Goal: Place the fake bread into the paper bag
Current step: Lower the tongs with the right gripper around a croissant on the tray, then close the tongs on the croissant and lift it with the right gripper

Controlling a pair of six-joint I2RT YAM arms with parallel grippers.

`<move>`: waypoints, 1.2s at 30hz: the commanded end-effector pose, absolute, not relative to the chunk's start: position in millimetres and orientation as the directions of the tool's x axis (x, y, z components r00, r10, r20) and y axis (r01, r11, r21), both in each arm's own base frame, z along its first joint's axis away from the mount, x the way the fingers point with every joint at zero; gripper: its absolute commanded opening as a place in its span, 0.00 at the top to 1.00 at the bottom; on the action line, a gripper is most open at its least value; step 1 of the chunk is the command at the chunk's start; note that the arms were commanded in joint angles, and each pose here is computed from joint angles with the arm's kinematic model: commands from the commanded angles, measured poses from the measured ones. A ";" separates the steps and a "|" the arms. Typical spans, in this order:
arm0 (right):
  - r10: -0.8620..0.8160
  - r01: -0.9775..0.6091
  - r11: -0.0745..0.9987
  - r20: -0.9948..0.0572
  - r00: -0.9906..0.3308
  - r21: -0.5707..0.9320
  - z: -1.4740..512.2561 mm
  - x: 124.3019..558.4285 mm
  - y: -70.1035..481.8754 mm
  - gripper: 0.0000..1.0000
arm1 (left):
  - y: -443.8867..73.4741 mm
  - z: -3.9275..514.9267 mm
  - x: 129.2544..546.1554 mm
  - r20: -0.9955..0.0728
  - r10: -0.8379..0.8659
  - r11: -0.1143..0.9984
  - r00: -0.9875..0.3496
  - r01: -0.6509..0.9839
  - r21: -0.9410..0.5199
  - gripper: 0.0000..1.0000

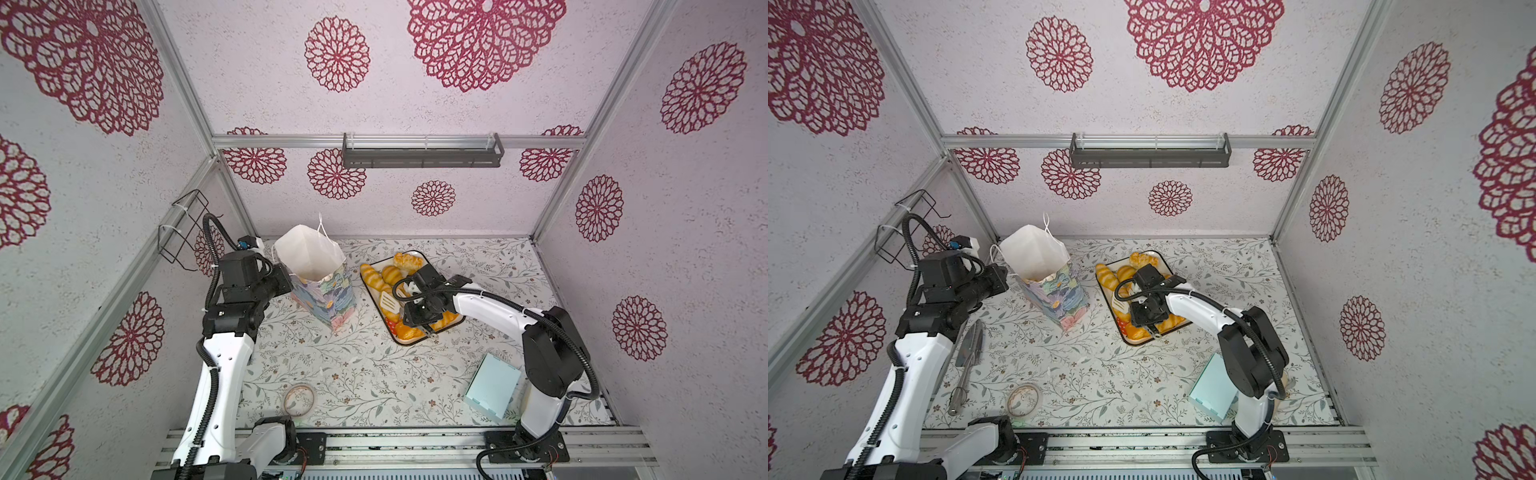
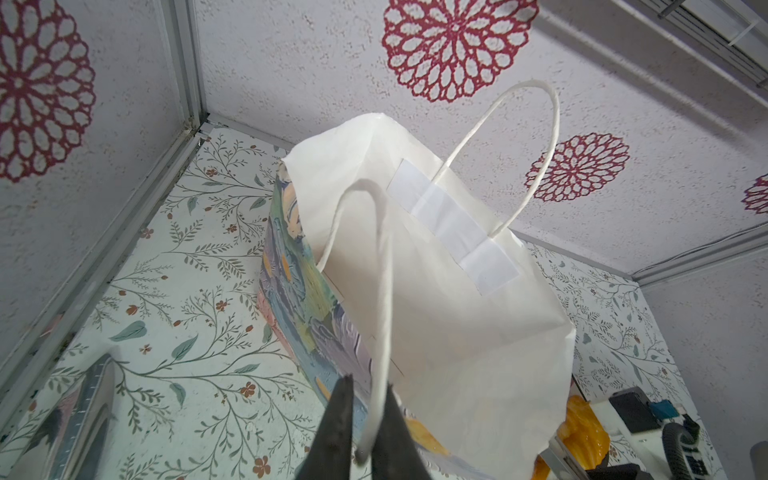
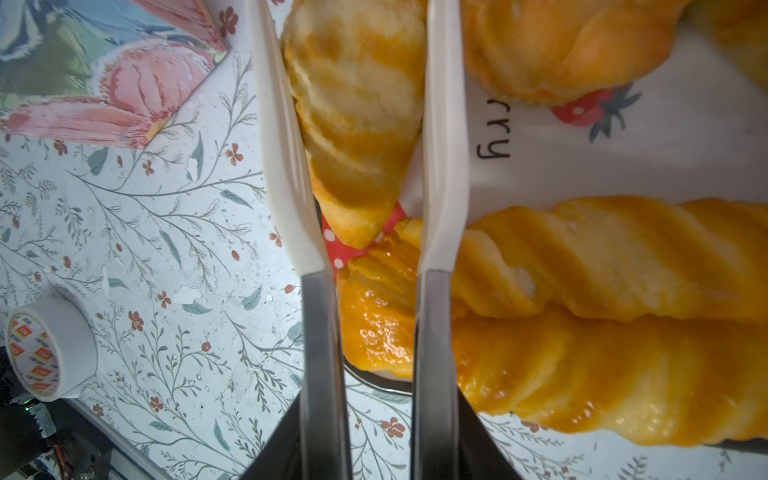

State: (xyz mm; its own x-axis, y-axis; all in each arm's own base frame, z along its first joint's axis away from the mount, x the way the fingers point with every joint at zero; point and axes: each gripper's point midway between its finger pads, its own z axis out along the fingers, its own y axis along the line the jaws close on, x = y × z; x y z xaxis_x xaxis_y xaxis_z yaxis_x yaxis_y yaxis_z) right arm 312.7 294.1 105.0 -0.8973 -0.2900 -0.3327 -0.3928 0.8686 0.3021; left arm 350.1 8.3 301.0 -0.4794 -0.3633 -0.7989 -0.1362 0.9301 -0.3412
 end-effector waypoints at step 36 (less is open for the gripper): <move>-0.146 -0.559 0.726 -0.705 -0.694 0.400 289.4 314.6 306.0 0.58 | 10.9 303.1 349.5 -0.803 -0.374 0.926 -0.464 -0.141 -0.350 0.87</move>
